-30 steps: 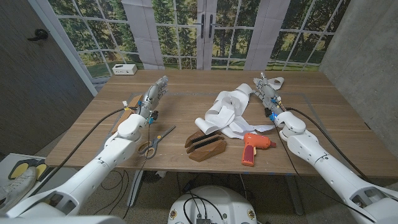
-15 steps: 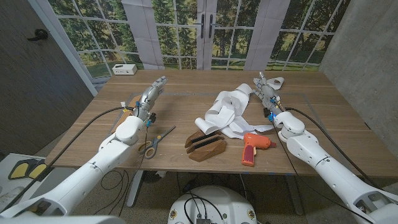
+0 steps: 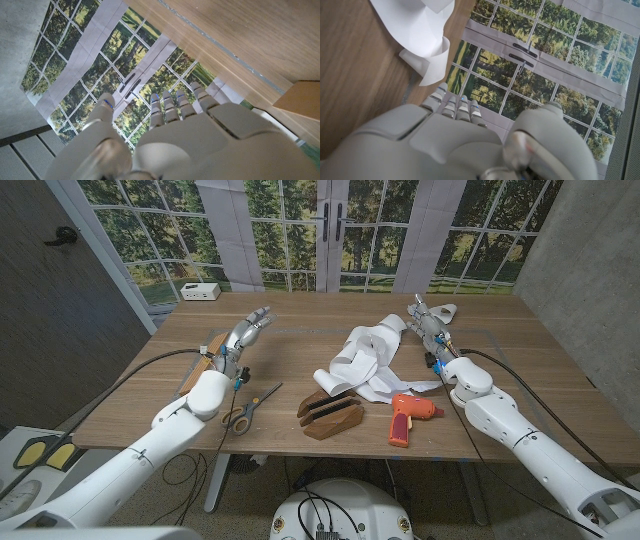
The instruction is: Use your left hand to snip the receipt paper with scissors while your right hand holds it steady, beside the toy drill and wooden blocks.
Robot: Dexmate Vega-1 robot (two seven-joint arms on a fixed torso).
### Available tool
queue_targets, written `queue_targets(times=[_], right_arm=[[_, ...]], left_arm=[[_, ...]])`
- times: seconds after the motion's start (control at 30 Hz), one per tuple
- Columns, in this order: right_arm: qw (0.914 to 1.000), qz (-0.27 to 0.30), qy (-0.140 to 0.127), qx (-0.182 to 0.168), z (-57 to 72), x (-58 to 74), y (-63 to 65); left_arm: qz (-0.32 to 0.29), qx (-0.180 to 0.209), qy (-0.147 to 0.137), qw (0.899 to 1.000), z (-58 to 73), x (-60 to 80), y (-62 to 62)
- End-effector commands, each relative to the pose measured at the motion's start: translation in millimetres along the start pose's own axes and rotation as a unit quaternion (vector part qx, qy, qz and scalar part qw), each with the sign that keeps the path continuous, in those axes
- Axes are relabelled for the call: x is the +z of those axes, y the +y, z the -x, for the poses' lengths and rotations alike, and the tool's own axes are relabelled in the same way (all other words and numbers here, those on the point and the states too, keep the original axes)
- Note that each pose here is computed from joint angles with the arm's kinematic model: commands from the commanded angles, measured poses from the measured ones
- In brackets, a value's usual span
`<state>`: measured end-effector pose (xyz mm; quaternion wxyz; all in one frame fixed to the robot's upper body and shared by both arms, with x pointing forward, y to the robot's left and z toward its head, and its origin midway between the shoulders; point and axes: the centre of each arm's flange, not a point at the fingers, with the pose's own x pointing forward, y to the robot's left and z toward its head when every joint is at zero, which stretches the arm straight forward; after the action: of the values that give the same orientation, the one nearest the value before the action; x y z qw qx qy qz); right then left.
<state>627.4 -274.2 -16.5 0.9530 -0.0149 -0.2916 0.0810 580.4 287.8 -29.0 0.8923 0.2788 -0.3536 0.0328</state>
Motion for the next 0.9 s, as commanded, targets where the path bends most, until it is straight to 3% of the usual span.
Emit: queue_targets(times=[0.03,0.4,0.73,0.9], right_arm=[[1.0,-0.001,-0.006,0.001,-2.9,6.6,-9.1],[0.9999,-0.006,-0.012,-0.004,1.9,8.1,-13.4],[0.9999,0.005,-0.012,-0.005,10.7,16.7,-15.0],[0.9998,0.01,-0.014,-0.011,15.6,22.5,-24.3]], left_arm=[[-0.075,0.028,-0.01,0.997,16.5,11.6,-0.9],[-0.113,0.034,-0.011,0.993,28.8,16.7,-6.0],[-0.133,0.03,-0.016,0.991,36.7,32.5,-3.7],[-0.183,0.035,-0.007,0.982,40.6,50.3,-5.8]])
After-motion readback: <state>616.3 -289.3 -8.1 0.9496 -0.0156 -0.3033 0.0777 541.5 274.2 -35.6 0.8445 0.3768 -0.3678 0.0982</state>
